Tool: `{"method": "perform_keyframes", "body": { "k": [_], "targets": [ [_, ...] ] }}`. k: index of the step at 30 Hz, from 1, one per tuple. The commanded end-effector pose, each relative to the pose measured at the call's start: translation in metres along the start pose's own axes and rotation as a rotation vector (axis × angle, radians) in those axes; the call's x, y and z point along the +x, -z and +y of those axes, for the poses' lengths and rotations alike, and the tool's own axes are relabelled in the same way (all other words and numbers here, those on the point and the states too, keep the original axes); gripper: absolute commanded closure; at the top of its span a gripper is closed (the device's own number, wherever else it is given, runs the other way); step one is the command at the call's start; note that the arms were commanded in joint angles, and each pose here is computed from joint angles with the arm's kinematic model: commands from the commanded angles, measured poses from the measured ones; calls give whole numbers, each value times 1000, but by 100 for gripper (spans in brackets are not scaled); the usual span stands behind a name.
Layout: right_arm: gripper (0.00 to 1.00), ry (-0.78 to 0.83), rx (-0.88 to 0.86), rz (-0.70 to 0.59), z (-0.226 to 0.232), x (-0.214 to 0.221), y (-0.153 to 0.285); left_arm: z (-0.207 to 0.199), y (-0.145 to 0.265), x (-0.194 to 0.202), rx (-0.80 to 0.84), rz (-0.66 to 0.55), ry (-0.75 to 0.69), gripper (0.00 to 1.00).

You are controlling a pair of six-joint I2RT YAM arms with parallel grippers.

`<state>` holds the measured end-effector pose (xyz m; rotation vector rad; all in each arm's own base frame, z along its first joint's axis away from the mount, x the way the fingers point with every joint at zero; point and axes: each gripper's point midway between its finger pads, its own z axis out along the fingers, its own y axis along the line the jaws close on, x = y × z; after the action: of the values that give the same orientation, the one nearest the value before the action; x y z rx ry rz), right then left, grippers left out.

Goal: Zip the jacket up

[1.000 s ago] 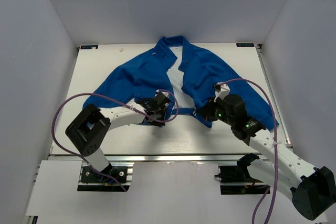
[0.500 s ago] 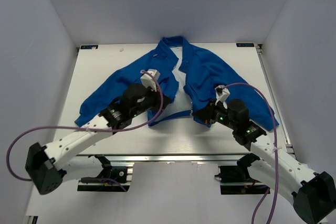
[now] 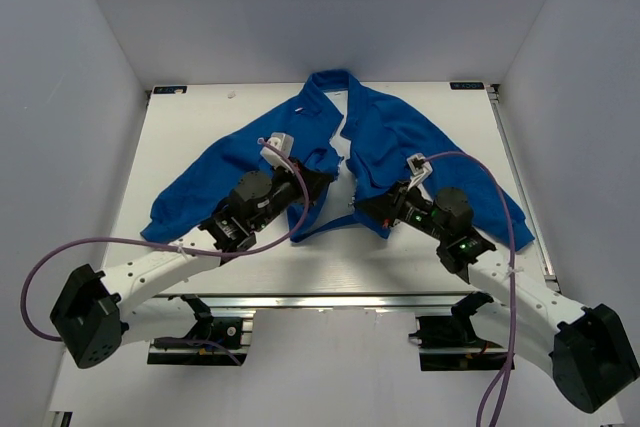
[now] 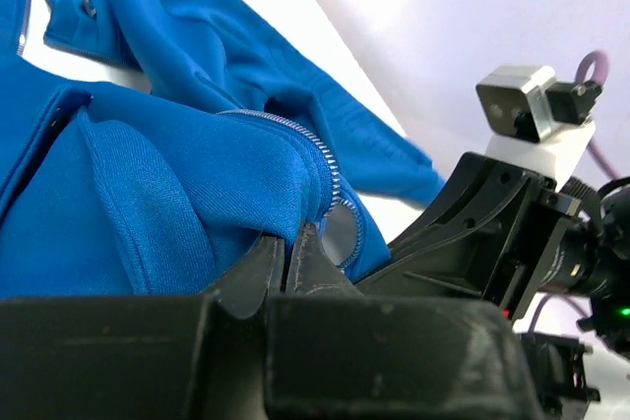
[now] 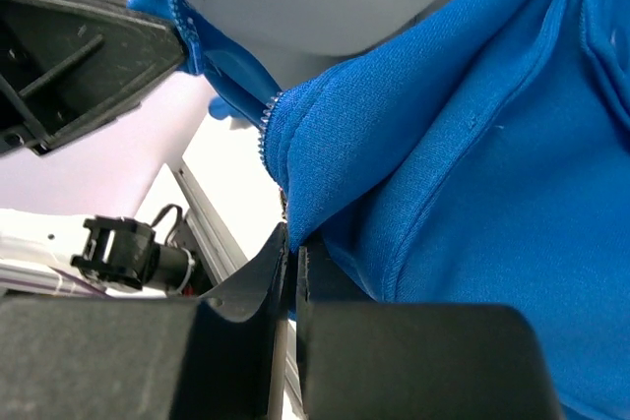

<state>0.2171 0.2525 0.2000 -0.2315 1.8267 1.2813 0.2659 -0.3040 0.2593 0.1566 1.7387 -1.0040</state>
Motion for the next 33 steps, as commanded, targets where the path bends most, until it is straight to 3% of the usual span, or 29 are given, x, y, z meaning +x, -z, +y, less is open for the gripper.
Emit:
{"method": "perform_keyframes", "body": {
  "k": [1, 7, 33],
  "targets": [
    [100, 44, -115, -146, 35, -47, -6, -17, 2, -33, 50, -144, 38, 100],
    [100, 42, -165, -231, 46, -67, -11, -20, -1, -34, 79, -185, 56, 100],
    [100, 129, -254, -208, 62, -73, -20, -24, -11, -25, 83, -198, 50, 100]
  ]
}}
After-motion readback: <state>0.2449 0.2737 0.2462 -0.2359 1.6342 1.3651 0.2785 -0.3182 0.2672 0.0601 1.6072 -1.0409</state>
